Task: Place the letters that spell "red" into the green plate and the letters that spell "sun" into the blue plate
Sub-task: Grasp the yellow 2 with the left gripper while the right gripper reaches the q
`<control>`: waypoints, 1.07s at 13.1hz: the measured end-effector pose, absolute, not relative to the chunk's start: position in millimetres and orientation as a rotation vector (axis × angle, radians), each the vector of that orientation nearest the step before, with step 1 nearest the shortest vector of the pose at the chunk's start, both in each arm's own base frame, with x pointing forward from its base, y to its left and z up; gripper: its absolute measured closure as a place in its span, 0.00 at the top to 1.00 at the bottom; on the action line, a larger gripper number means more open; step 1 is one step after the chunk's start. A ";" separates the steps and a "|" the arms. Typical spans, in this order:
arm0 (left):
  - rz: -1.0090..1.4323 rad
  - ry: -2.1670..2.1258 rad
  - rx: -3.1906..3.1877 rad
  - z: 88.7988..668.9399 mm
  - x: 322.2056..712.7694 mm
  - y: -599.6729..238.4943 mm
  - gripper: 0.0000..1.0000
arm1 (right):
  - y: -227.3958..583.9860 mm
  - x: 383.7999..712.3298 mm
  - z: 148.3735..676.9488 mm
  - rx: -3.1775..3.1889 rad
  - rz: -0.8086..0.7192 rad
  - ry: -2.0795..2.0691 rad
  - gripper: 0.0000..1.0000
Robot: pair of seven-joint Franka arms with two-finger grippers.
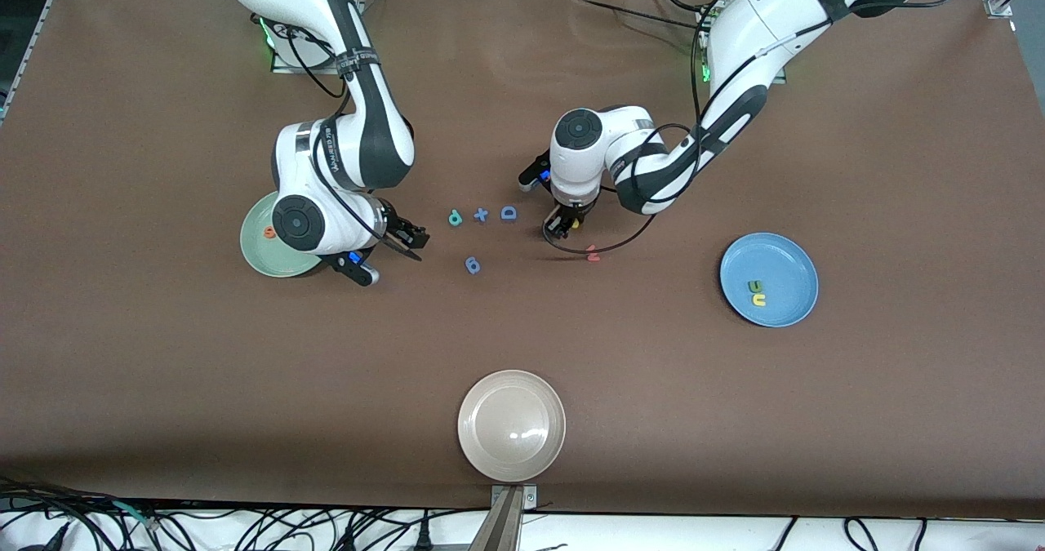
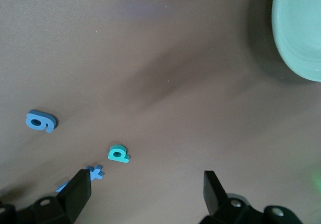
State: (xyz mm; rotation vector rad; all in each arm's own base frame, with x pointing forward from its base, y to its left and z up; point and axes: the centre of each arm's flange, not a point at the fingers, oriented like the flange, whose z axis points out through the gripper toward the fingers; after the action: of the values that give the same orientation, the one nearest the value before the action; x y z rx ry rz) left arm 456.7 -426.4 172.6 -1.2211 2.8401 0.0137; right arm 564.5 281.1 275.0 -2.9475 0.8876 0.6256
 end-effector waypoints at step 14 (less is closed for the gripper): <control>-0.042 2.808 -1.292 217.0 499.8 -393.9 0.36 | 287.4 562.3 269.7 -2.950 0.622 0.899 1.00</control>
State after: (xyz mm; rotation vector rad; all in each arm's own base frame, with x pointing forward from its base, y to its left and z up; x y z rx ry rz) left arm 499.8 -393.9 217.0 -1.2917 2.8079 -0.0420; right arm 562.3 287.4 269.7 -2.9500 0.8994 0.6217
